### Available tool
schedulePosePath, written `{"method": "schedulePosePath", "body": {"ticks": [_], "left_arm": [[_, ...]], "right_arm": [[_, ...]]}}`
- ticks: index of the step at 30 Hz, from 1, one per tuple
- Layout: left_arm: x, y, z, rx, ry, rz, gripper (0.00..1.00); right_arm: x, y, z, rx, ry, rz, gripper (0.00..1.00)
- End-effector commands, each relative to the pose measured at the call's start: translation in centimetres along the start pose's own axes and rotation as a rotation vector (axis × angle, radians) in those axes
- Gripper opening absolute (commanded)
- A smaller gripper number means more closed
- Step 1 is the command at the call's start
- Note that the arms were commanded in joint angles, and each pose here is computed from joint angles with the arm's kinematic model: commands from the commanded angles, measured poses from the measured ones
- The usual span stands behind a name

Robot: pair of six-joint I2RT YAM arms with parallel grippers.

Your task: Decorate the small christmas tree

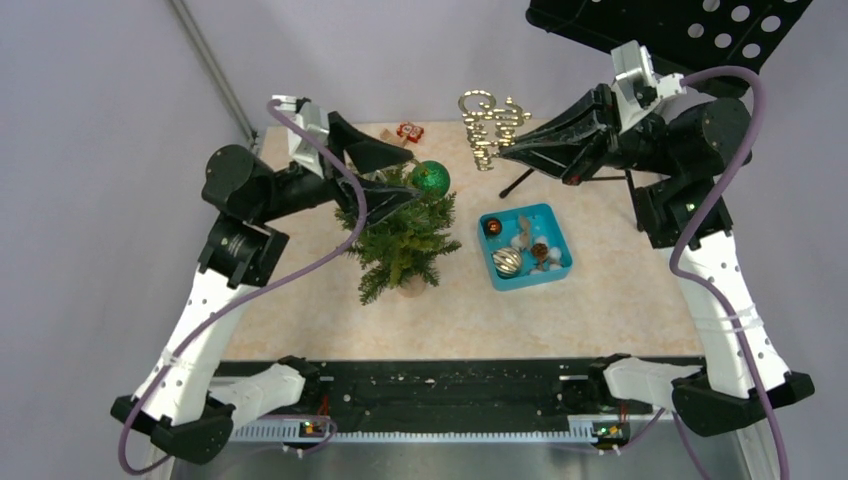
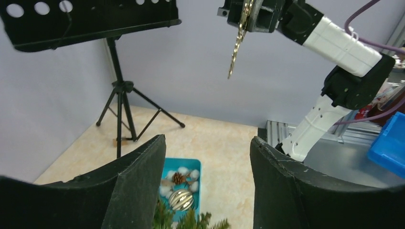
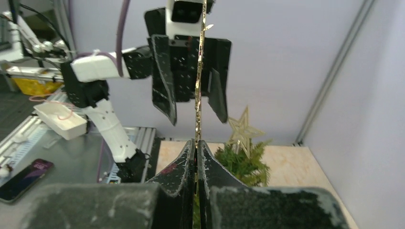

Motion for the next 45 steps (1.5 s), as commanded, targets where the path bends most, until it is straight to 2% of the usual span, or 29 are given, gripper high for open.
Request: {"method": "schedulePosePath", "body": {"ticks": [1, 9, 11, 15, 19, 22, 26, 32, 37, 45], "left_arm": [[2.9, 2.1, -1.6, -0.095, 0.094, -0.11, 0.7], [3.9, 4.2, -1.8, -0.155, 0.097, -0.154, 0.7], [3.9, 3.8, -2.1, -0.146, 0.101, -0.145, 0.7], [3.3, 2.1, -2.3, -0.071, 0.092, -0.107, 0.72], [2.2, 0.2, -1.9, 0.07, 0.057, -0.052, 0.75], [1.1, -1.2, -1.8, 0.144, 0.059, 0.003, 0.77], [-0.3, -2.3, -2.0, 0.156, 0.109, 0.052, 0.79], [-2.2, -2.7, -1.5, 0.141, 0.114, 0.171, 0.79], [-3.5, -3.2, -1.6, 0.093, 0.135, 0.243, 0.79], [-3.1, -3.3, -2.1, 0.051, 0.187, 0.249, 0.74]], "right_arm": [[2.0, 1.3, 0.9, 0.079, 0.001, -0.092, 0.0], [1.2, 2.6, 0.7, 0.115, 0.04, -0.093, 0.0], [0.5, 2.5, 0.6, 0.096, 0.036, -0.036, 0.0], [-2.6, 2.0, 0.4, 0.086, 0.164, 0.126, 0.0], [-4.6, 1.4, 1.8, 0.178, 0.236, 0.177, 0.0], [-5.6, 1.0, 2.2, 0.156, 0.244, 0.217, 0.0], [-8.5, 1.2, 2.8, 0.1, 0.283, 0.372, 0.0], [-11.3, 4.2, 4.9, 0.208, 0.297, 0.601, 0.0], [-11.1, 4.6, 5.1, 0.213, 0.302, 0.589, 0.0], [-10.4, 3.8, 6.2, 0.302, 0.275, 0.578, 0.0]]}}
Point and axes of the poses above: each gripper's point midway between its finger pads, its own y axis out along the fingers, its own z axis along the line the jaws close on, x = y × z, the point moved 9 cm from there along -y, back along the fingers, and after that the axes turned 8 degrees about -y, right-handed, at the moved point
